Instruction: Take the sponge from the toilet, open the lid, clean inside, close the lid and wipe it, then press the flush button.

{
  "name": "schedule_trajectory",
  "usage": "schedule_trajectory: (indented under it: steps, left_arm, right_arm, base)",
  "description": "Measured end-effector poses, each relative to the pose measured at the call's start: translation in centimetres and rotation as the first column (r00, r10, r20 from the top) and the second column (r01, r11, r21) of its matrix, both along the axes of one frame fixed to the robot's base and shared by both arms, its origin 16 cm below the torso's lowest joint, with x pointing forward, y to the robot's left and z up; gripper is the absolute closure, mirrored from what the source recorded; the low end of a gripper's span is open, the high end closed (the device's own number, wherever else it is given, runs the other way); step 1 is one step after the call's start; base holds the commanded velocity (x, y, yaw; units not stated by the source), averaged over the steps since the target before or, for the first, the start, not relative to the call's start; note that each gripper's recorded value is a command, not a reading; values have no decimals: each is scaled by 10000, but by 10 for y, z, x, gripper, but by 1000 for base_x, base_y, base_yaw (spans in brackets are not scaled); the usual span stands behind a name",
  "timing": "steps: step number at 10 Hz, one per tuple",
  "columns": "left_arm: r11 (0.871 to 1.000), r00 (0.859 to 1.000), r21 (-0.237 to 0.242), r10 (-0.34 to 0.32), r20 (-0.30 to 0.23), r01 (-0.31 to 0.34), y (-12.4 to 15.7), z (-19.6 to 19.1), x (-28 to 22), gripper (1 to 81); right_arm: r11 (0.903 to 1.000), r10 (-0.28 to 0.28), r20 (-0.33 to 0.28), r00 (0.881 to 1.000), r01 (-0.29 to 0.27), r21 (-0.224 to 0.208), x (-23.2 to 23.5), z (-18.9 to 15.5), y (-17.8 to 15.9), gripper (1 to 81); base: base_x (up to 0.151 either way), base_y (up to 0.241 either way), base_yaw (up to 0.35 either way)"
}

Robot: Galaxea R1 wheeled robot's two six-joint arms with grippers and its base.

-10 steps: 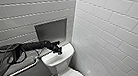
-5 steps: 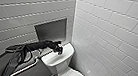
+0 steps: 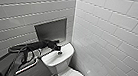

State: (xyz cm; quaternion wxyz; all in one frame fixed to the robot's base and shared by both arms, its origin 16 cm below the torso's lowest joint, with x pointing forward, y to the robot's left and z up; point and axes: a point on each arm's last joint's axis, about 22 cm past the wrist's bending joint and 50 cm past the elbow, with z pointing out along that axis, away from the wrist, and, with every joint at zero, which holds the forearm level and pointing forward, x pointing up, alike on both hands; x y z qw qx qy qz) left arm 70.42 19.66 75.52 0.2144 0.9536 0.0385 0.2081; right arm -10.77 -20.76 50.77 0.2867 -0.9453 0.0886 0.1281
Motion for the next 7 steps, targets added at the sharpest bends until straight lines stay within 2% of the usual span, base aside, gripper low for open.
schedule_trajectory:
  steps: [1, 3, 5, 7]
  left_arm:
    - [9999, 9999, 75, 104, 54, -104, 6, -6, 4, 811]
    - [9999, 9995, 86, 118, -292, -116, 5, -38, 3, 811]
    - [9999, 9986, 104, 116, -515, -111, 6, -55, -3, 811]
    - [9997, 9995, 19, 225, -209, -225, 5, -56, 1, 811]
  right_arm:
    - [10000, -15, -76, 10000, 15, 39, -2, 0, 3, 811]
    - [10000, -27, -515, 9987, 30, 53, -16, 2, 5, 811]
    - [10000, -39, -566, 9984, 42, 47, -14, 1, 5, 811]
    - [9999, -55, -574, 9983, 61, 106, -14, 1, 10, 811]
  base:
    - [0, 0, 0]
    - [0, 0, 0]
    - [0, 0, 0]
    - [0, 0, 0]
